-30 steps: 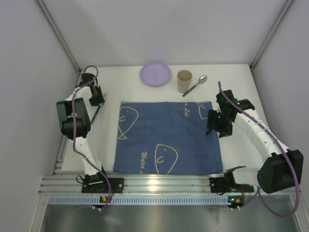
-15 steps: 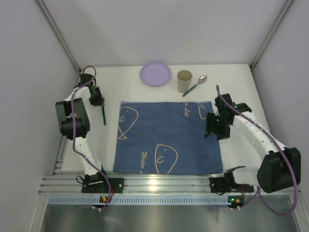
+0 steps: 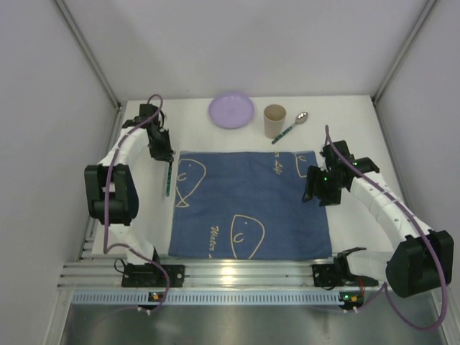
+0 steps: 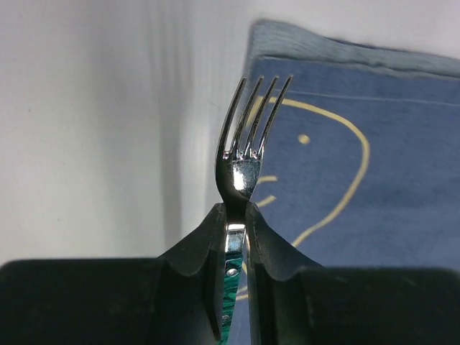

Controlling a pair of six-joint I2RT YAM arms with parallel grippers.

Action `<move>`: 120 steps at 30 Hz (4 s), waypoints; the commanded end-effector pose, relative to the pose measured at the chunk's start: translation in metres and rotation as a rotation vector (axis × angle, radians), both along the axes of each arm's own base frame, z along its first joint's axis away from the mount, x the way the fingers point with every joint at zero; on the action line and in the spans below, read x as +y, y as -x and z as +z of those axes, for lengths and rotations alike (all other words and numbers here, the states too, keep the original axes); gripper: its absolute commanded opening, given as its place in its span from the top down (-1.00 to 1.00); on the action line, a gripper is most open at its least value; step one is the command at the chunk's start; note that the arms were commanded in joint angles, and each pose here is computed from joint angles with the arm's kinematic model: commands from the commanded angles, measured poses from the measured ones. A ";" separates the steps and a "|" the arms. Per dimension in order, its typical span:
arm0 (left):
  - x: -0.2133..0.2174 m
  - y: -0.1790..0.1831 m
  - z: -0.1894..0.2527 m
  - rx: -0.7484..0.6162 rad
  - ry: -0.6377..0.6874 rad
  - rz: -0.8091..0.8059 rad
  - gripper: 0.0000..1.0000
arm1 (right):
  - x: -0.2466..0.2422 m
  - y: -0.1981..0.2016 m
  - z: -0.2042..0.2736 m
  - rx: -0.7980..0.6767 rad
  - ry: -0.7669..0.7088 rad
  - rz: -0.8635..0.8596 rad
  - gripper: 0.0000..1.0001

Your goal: Set the dinner table for one person

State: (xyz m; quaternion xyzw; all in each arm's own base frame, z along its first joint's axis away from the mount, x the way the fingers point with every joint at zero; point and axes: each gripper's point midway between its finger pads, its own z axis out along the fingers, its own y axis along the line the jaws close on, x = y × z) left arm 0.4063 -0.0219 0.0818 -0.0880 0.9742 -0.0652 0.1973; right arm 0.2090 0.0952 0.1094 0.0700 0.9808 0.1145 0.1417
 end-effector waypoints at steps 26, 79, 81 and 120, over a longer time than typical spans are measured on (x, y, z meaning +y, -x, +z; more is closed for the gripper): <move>-0.137 0.125 0.004 -0.089 0.247 0.009 -0.96 | 0.014 -0.194 0.086 -0.243 -0.110 -0.236 -0.37; -0.156 0.185 -0.027 0.164 -0.170 -0.387 1.00 | -0.077 -0.230 -0.024 0.001 -0.246 -0.468 -0.31; -0.155 0.176 -0.014 0.122 -0.175 -0.362 1.00 | -0.078 -0.227 -0.026 0.006 -0.244 -0.466 -0.31; -0.124 0.129 -0.003 -0.024 -0.096 -0.168 -0.96 | -0.036 -0.336 0.025 -0.200 -0.233 -0.440 -0.38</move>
